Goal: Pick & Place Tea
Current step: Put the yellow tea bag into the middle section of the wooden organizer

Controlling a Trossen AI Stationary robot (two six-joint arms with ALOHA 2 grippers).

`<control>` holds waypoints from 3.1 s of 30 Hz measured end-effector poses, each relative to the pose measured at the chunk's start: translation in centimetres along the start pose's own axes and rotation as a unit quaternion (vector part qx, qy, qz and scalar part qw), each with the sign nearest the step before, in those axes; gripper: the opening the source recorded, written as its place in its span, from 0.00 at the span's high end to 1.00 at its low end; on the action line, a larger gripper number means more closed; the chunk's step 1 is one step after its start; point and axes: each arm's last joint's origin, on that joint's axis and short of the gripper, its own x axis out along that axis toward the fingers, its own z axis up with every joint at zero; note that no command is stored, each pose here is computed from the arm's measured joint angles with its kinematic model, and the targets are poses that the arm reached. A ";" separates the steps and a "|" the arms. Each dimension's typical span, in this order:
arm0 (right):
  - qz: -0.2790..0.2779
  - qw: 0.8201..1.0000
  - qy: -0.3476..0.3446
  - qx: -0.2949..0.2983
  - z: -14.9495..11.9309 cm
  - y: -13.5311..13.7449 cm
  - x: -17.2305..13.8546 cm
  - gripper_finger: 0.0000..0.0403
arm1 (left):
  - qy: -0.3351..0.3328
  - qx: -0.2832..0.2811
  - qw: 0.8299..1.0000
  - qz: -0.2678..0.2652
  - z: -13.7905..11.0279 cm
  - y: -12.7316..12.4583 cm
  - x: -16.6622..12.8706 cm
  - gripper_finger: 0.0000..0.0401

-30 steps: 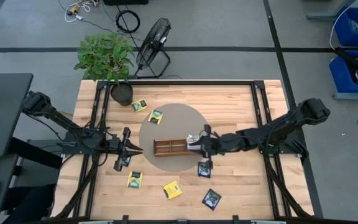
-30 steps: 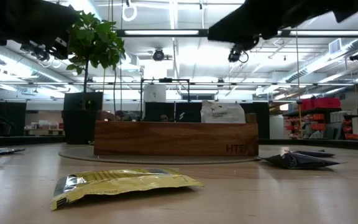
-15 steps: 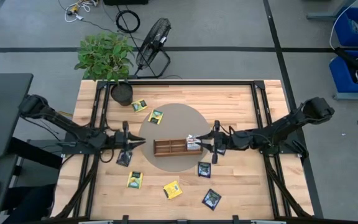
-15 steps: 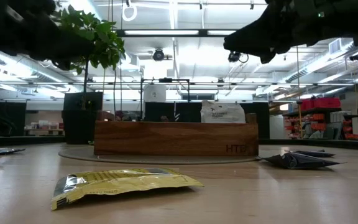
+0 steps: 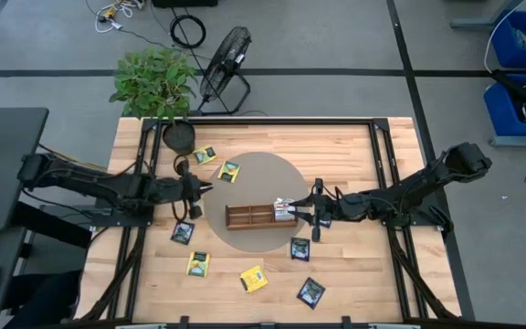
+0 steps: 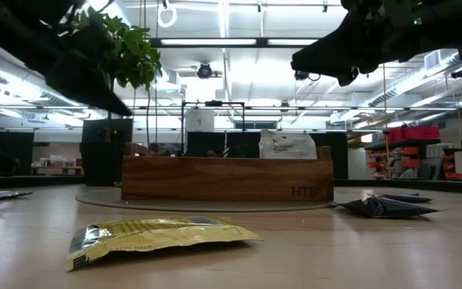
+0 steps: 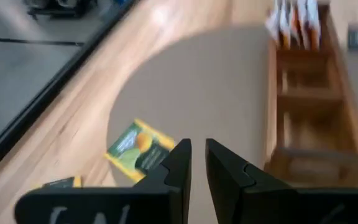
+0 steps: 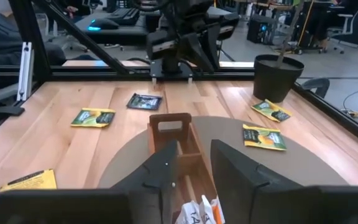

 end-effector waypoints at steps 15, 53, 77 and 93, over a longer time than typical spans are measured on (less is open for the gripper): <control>0.000 1.000 0.011 -0.013 -0.2 0.0 0.0 0.74 | 0.108 0.059 0.990 0.073 -1.3 2.4 2.9 0.83; -0.012 1.000 0.014 0.000 -0.3 -0.5 0.2 0.74 | 0.208 0.151 0.966 0.028 -2.8 3.6 11.4 0.52; -0.012 1.000 0.028 0.005 -0.6 -0.5 0.2 0.74 | 0.212 0.175 0.961 -0.005 -2.7 1.2 10.6 0.52; -0.013 0.999 0.029 0.007 -0.6 -0.5 0.2 0.74 | 0.220 0.184 0.958 -0.023 -1.1 2.7 11.0 0.52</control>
